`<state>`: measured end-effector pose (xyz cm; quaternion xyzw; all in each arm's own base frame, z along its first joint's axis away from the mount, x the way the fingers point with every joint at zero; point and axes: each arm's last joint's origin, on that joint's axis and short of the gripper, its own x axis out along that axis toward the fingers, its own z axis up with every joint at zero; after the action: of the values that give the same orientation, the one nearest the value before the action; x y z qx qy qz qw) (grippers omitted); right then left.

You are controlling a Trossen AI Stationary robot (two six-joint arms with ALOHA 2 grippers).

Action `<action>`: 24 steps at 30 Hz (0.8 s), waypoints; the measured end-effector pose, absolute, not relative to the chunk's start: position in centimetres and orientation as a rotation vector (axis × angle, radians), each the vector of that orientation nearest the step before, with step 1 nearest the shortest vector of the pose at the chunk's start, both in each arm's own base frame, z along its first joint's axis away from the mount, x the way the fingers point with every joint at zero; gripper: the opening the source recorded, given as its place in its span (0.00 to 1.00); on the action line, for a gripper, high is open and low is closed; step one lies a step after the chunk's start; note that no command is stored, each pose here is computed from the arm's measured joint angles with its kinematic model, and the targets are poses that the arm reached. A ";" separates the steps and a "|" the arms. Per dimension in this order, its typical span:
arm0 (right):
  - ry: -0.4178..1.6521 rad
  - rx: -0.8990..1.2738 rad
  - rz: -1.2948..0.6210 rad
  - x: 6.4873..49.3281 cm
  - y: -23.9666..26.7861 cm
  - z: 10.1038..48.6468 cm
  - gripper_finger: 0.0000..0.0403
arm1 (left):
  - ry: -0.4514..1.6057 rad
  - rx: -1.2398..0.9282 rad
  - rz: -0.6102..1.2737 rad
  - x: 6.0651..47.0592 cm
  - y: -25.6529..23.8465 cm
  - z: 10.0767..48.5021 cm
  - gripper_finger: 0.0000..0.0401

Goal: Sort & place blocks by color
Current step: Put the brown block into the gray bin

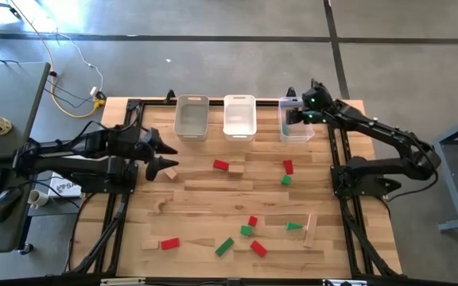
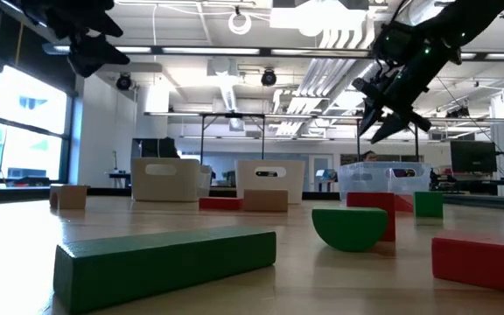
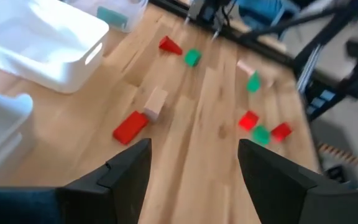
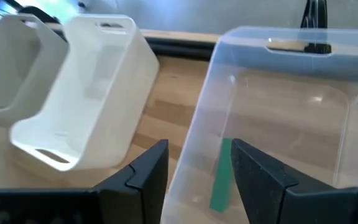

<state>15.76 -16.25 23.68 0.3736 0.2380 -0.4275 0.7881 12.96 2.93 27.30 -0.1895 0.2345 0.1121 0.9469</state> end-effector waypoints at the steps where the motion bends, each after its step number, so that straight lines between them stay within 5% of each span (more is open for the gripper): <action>1: 0.502 0.801 -0.919 15.7 -16.1 23.9 0.40 | 0.496 -0.358 0.227 13.2 3.0 27.4 0.57; 10: 0.444 0.779 -0.904 15.1 -15.5 25.1 0.40 | 0.748 -0.312 0.336 14.8 3.7 27.6 0.57; 24: 0.444 0.780 -0.901 15.1 -15.5 25.2 0.40 | 1.089 -0.561 0.415 17.0 4.0 25.2 0.57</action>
<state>15.07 -15.45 25.17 0.3641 0.2071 -0.4210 0.8046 16.96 4.01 25.22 -0.2612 0.5074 0.1933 0.7981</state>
